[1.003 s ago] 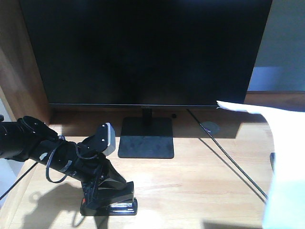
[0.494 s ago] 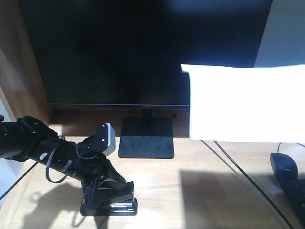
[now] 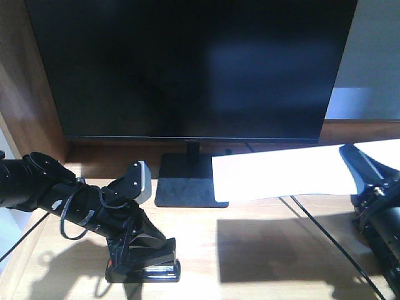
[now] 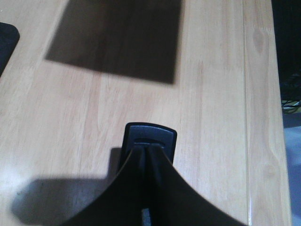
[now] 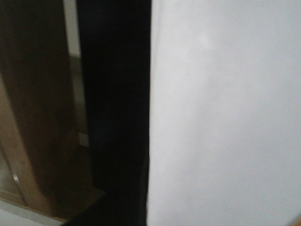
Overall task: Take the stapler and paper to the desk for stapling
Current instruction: 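Swing the white paper with the right gripper over the desk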
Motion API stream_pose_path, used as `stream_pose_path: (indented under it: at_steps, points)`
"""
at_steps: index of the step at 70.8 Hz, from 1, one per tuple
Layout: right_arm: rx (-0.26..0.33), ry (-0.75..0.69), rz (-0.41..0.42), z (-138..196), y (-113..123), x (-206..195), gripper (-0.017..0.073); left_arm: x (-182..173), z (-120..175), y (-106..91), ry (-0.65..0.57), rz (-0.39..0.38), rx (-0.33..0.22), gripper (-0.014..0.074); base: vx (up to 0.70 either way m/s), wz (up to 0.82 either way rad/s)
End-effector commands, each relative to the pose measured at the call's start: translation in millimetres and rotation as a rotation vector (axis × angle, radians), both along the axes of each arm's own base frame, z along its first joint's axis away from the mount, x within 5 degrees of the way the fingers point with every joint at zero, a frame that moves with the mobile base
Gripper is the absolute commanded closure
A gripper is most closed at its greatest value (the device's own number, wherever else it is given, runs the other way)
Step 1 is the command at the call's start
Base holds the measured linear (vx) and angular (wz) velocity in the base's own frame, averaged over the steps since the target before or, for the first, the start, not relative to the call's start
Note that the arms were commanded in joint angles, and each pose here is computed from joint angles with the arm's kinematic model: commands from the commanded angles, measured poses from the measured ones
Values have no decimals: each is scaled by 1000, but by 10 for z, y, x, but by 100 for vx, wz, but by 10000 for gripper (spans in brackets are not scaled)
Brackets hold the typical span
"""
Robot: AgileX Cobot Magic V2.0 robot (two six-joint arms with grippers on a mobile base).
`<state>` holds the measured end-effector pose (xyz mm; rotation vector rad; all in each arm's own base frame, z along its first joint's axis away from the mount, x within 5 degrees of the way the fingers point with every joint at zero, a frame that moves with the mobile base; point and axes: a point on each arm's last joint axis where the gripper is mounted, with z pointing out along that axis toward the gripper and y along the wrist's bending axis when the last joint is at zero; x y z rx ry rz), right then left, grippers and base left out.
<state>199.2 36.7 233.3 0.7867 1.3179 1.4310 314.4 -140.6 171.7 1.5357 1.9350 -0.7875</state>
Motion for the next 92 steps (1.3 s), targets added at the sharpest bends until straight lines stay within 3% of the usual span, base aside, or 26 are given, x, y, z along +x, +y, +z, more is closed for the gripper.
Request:
stream_pose_path:
  at_steps: [1, 4, 14, 25, 34, 49, 61, 68, 79, 88, 92]
  points:
    - [-25, -199, 67, 220, -73, 106, 561, -7, 220, -53, -22, 9, -69, 600, 0, 0]
    - [-56, -188, 91, 217, -133, 171, 561, -7, 220, -53, -22, 9, -69, 600, 0, 0]
    - [-179, -140, 284, 254, -239, 359, 561, -7, 220, -53, -22, 9, -69, 600, 0, 0]
    - [-240, -58, 430, 217, -280, 442, 561, -7, 220, -53, -22, 9, -69, 600, 0, 0]
    - [-275, 19, 544, 94, -222, 414, 561, -7, 220, -53, -22, 9, -69, 600, 0, 0]
    - [-399, 128, 748, -100, -143, 281, 561, -8, 220, -54, -22, 8, -69, 600, 0, 0]
    - [-457, 139, 854, -150, -27, 215, 561, -6, 220, -54, -22, 9, -69, 600, 0, 0]
    - [-480, 94, 943, -144, 189, 177, 561, -6, 220, -54, -22, 9, -69, 600, 0, 0]
    - [-482, 13, 1010, -106, 445, 137, 561, -6, 220, -54, -22, 9, -69, 600, 0, 0]
    - [-490, 5, 1003, -106, 497, 144, 561, -6, 220, -54, -22, 9, -69, 600, 0, 0]
    - [-521, 29, 987, -138, 479, 159, 561, -6, 220, -54, -22, 9, -69, 600, 0, 0]
